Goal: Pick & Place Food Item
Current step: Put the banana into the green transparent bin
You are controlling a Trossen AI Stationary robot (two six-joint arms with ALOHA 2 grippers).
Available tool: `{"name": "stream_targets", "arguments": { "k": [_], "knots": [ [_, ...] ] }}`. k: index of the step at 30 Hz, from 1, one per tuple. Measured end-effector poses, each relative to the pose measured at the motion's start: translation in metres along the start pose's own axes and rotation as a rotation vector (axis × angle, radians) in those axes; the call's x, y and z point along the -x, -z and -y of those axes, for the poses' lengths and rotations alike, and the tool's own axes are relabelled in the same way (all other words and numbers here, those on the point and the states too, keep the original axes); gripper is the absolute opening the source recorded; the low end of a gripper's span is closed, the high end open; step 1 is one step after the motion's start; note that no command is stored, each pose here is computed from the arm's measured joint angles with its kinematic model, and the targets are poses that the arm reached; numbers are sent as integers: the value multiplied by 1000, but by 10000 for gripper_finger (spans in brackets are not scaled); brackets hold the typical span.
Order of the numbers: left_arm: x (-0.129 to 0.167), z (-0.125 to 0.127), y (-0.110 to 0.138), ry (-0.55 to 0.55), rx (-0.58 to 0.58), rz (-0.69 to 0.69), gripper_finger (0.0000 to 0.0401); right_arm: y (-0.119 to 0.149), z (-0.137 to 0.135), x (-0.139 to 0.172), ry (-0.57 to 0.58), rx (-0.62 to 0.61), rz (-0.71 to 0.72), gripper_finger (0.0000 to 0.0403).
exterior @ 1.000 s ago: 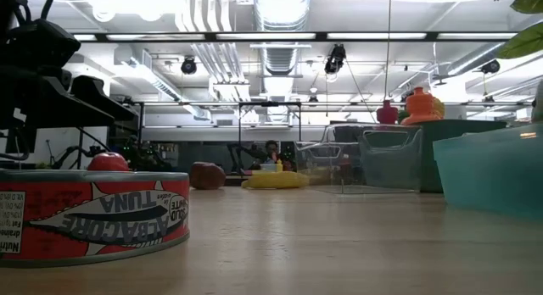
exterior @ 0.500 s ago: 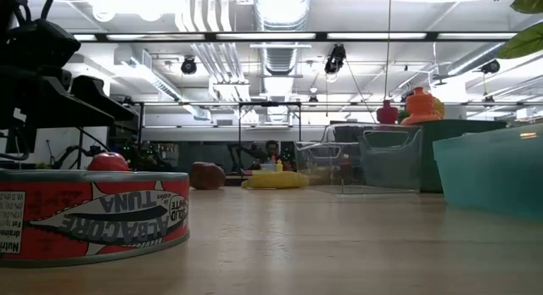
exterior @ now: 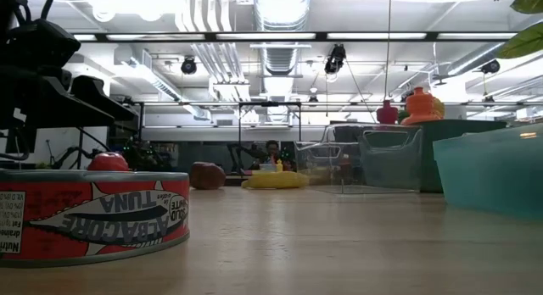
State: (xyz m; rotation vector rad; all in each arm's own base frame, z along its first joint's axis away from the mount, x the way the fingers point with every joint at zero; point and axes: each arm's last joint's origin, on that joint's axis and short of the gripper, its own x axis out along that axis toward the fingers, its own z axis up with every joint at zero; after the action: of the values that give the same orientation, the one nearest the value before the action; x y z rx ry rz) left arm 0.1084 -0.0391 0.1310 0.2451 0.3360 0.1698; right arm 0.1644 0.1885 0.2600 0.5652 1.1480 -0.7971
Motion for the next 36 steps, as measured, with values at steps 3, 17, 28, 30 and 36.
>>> {"name": "stream_targets", "arguments": {
  "k": [3, 17, 28, 30, 36],
  "knots": [
    [0, 0, 0, 0, 0, 0, 343, -4, 0, 2, -17, 26, 110, 364],
    [0, 0, 0, 0, 0, 0, 343, -28, -17, -8, -111, 188, 403, 364],
    [0, 0, 0, 0, 0, 0, 344, -59, -25, -21, -106, 379, 441, 364],
    [0, 0, 0, 0, 0, 0, 344, -66, -25, -25, -122, 400, 456, 364],
    [0, 0, 0, 0, 0, 0, 344, -86, -13, -35, -223, 457, 494, 364]
  ]
}}
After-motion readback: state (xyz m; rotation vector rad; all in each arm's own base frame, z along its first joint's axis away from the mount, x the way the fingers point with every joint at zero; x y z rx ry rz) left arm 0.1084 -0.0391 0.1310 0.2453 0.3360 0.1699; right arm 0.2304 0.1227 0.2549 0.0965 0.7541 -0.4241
